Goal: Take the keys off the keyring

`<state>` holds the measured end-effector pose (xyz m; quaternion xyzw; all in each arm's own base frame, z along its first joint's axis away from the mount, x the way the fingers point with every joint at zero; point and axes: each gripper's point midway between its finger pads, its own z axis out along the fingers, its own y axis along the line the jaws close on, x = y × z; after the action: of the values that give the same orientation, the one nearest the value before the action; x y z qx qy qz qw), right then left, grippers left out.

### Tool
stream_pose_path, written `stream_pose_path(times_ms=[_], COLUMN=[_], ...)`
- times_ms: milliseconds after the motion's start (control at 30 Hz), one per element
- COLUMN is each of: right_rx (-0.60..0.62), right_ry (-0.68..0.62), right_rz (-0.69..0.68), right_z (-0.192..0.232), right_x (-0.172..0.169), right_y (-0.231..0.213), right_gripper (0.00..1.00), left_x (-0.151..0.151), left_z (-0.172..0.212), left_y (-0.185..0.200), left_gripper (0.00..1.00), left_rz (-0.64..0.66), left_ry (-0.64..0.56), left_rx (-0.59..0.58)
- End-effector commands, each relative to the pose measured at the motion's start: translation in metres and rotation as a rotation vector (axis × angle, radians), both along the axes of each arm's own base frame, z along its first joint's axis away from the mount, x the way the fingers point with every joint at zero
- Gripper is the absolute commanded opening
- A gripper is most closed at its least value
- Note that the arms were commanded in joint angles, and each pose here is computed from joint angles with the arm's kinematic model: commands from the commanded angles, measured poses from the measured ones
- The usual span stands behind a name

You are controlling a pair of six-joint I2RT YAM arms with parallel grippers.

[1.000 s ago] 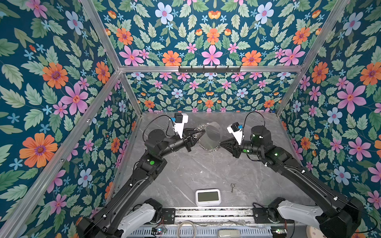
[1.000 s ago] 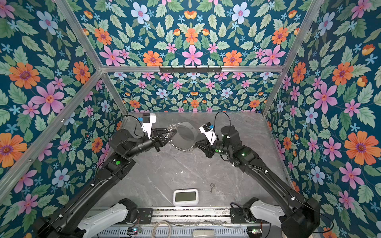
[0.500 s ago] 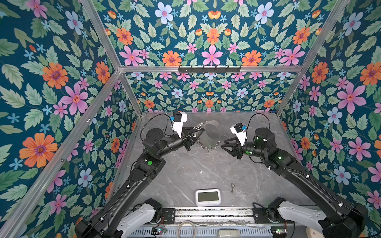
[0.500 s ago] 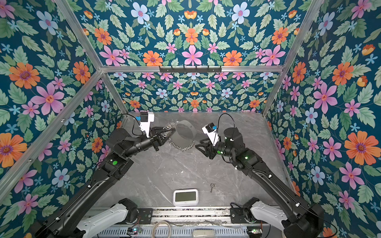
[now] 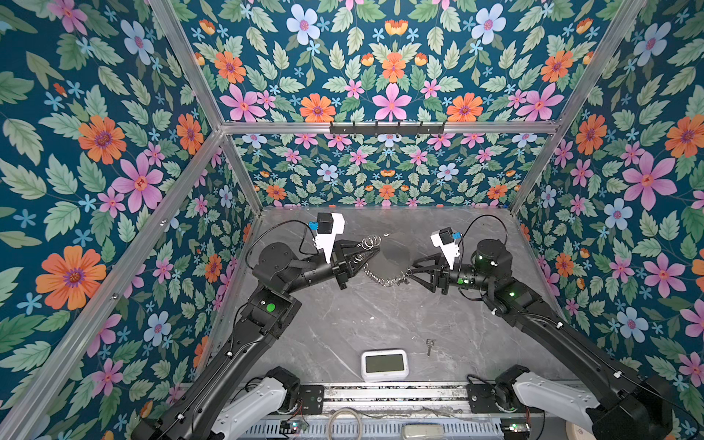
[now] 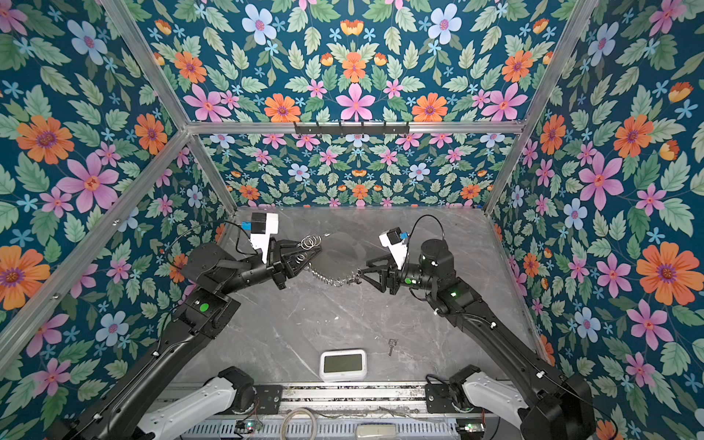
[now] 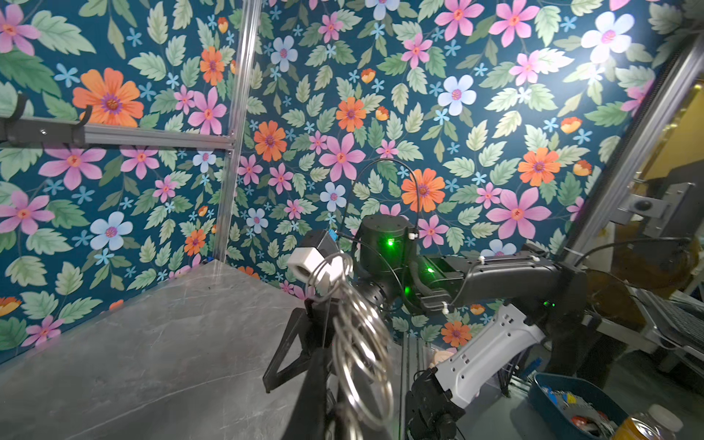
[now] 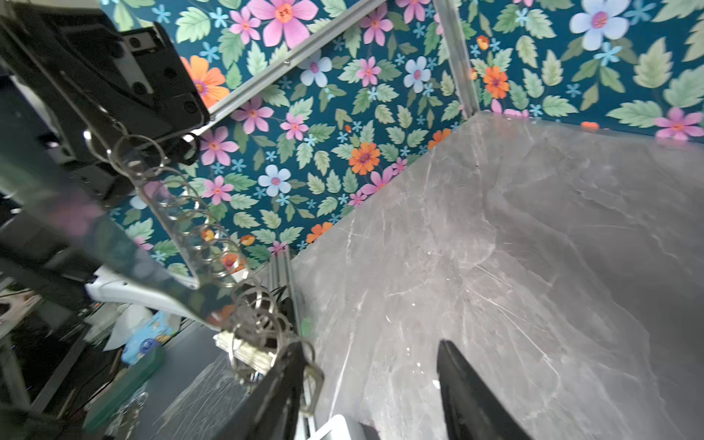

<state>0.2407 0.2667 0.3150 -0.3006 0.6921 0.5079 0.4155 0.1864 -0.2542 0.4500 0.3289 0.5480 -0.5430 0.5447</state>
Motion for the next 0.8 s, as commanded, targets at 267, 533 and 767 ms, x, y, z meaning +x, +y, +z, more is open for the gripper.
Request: stream_pose_path(times_ms=[267,533,767], right_rx=[0.121,0.132,0.060], right_ry=[-0.027,-0.016,-0.076], right_rz=[0.218,0.228,0.116], right_z=[0.037,0.038,0.042], right_x=[-0.037,-0.044,-0.055], right_y=[0.007,0.004,-0.015], right_gripper=[0.54,0.42,0.42], left_x=[-0.013,-0.005,0.009], left_z=[0.024,0.023,0.019], left_y=[0.005,0.006,0.017], left_gripper=[0.00,0.00,0.00], left_rz=[-0.031,0.005,0.140], left_ry=[-0.096,-0.091,-0.079], left_rx=[-0.065,-0.058,0.017])
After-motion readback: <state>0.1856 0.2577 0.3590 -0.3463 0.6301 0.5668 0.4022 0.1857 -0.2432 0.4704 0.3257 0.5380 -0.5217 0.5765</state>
